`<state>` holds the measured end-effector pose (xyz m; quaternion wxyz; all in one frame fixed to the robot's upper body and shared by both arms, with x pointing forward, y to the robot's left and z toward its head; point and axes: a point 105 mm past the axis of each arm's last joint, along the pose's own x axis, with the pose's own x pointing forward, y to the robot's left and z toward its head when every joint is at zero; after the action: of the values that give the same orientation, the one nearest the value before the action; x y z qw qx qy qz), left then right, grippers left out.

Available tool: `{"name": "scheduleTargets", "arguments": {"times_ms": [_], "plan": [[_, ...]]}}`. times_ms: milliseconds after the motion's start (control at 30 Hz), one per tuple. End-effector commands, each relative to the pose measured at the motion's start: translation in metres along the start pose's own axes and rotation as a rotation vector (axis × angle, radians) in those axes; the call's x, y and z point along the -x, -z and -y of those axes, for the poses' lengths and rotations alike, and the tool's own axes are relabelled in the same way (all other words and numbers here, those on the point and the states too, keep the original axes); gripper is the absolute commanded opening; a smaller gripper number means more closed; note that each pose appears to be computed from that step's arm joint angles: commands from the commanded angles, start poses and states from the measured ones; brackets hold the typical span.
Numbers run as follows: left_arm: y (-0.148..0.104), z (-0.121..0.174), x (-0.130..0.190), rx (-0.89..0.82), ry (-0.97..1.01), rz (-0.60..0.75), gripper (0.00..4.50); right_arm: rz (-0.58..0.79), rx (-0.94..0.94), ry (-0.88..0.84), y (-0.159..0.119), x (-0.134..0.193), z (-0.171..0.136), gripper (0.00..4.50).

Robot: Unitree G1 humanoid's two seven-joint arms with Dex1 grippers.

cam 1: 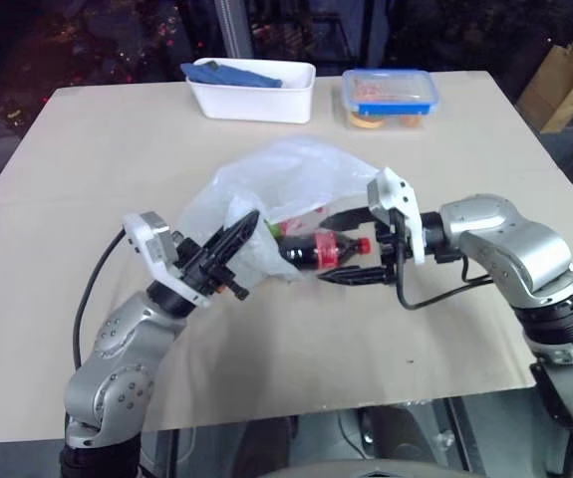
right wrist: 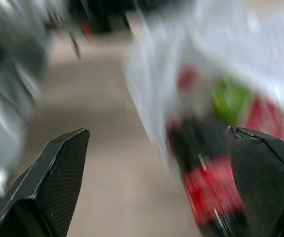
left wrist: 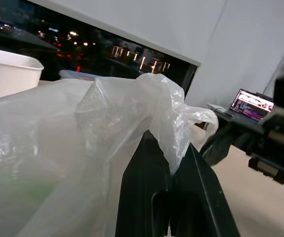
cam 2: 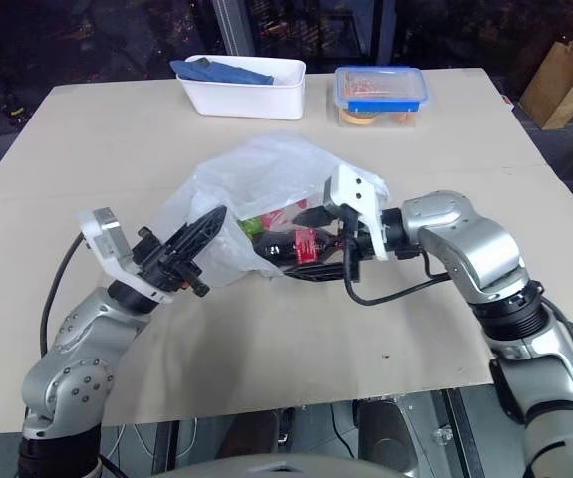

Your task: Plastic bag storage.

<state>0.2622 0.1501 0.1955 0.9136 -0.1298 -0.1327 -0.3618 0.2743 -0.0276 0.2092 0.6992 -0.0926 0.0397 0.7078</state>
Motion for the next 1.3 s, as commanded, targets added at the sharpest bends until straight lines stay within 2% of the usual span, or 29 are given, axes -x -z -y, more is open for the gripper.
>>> {"name": "scheduleTargets", "arguments": {"times_ms": [33,100,167,200,267,333,467,567,667,900,1000,1033,1100,1233,1300], "plan": [[-0.007,0.009,-0.004,-0.030,0.043,0.014,0.00,0.227,-0.031,-0.120,-0.043,0.001,-0.022,4.46],[-0.007,0.009,-0.005,-0.032,0.044,0.016,0.00,0.376,-0.024,-0.082,-0.072,0.007,-0.016,4.46],[-0.008,0.008,-0.005,-0.036,0.042,0.014,0.00,0.436,0.019,0.101,-0.089,0.029,0.011,4.46],[-0.008,0.008,-0.004,-0.037,0.041,0.013,0.00,0.421,0.035,0.214,-0.089,0.042,0.028,4.46],[-0.009,0.008,-0.003,-0.038,0.037,0.011,0.00,0.222,0.101,0.421,-0.064,0.074,0.056,4.46],[-0.008,0.008,-0.002,-0.036,0.032,0.010,0.00,0.039,0.116,0.474,-0.036,0.096,0.061,4.46],[-0.006,0.009,-0.002,-0.030,0.036,0.002,0.00,-0.135,0.056,0.557,0.008,0.124,0.068,4.46],[-0.002,0.013,-0.002,-0.024,0.054,-0.016,0.00,-0.145,-0.011,0.521,0.026,0.121,0.061,4.46],[0.003,0.016,0.000,-0.022,0.073,-0.044,0.00,-0.154,-0.025,0.565,0.035,0.119,0.069,4.46],[0.029,0.029,0.017,-0.079,0.188,-0.222,0.00,-0.095,-0.072,0.648,0.044,0.110,0.086,4.46],[0.043,0.032,0.028,-0.124,0.246,-0.323,0.00,-0.089,-0.101,0.688,0.050,0.117,0.089,3.66],[0.046,0.033,0.030,-0.139,0.258,-0.345,0.00,-0.103,-0.105,0.693,0.053,0.119,0.088,2.96],[0.049,0.032,0.032,-0.143,0.260,-0.356,0.00,-0.152,-0.109,0.703,0.062,0.123,0.087,2.21],[0.051,0.035,0.033,-0.160,0.292,-0.372,0.00,-0.154,-0.117,0.735,0.064,0.133,0.085,0.13],[0.053,0.037,0.033,-0.165,0.310,-0.386,0.00,-0.155,-0.119,0.748,0.065,0.137,0.084,0.06]]}}
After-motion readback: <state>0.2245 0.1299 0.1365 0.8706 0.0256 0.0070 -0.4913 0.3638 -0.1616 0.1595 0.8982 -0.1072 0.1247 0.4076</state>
